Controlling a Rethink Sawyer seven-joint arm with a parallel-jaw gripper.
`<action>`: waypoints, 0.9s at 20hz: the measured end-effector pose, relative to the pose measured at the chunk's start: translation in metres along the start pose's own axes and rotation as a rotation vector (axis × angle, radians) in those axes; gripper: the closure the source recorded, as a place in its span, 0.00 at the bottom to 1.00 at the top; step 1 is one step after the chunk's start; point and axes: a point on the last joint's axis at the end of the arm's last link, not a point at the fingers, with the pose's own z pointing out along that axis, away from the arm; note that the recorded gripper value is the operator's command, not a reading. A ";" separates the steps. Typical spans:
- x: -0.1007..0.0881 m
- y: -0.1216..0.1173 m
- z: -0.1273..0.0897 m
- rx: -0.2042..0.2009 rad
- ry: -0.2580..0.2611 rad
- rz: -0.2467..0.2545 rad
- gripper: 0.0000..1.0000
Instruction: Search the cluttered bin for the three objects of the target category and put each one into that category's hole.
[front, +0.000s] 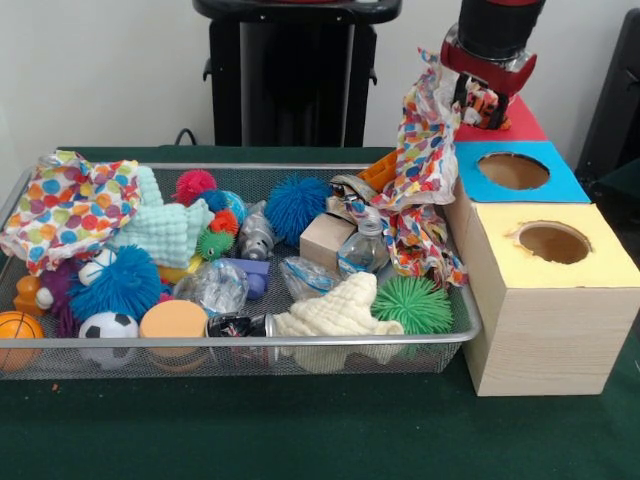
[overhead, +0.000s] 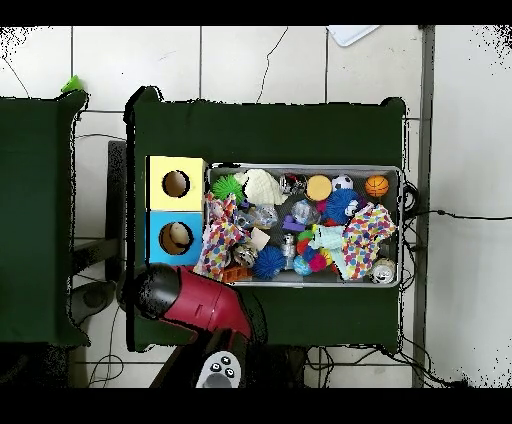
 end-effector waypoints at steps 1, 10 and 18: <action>0.000 0.000 0.000 0.001 0.003 0.002 0.00; -0.002 -0.001 0.000 0.001 0.008 0.005 0.00; -0.004 -0.002 0.000 -0.004 0.020 0.007 0.00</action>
